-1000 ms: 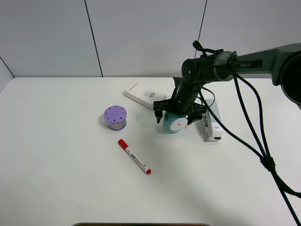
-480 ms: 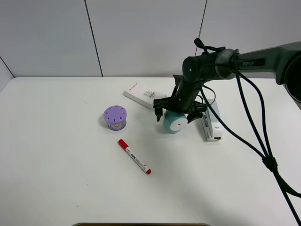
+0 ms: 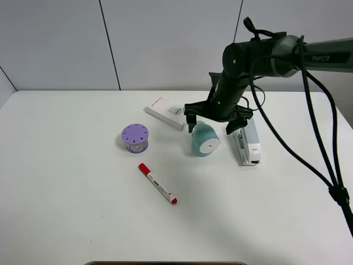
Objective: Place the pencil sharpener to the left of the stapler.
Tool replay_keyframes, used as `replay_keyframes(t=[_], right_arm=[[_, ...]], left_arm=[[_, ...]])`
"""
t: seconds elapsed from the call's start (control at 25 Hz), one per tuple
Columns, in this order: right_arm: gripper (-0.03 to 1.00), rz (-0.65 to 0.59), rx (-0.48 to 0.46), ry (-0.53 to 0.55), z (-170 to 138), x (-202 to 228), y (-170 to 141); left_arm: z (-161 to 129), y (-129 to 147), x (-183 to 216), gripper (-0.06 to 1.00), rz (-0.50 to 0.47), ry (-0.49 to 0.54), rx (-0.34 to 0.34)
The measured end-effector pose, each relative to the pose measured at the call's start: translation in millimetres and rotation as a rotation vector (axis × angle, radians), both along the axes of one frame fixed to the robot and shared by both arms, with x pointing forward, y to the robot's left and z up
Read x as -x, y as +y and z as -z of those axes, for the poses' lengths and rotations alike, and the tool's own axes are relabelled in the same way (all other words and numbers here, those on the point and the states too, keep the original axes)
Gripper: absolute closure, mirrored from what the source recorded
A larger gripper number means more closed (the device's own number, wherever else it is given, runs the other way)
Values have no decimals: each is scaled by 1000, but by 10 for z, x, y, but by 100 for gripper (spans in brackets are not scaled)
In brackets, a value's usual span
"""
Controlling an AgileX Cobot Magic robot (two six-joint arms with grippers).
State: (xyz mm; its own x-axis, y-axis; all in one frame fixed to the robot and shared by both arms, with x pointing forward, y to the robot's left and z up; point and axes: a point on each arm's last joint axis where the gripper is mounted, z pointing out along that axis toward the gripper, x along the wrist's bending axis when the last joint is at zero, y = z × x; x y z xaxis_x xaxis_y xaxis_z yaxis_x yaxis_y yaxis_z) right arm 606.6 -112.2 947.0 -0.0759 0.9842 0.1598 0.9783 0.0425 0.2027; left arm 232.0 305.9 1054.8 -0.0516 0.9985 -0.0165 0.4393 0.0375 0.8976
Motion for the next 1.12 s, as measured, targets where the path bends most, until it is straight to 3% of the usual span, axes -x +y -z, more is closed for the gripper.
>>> replay_keyframes(t=[0.44, 1.12], right_arm=[[-1, -26, -10, -132, -823, 229, -149], [-1, -95, -76, -628, -2468, 1153, -688]], left_arm=[[0, 0, 0, -1, 0, 0, 0], [0, 0, 0, -1, 0, 0, 0]])
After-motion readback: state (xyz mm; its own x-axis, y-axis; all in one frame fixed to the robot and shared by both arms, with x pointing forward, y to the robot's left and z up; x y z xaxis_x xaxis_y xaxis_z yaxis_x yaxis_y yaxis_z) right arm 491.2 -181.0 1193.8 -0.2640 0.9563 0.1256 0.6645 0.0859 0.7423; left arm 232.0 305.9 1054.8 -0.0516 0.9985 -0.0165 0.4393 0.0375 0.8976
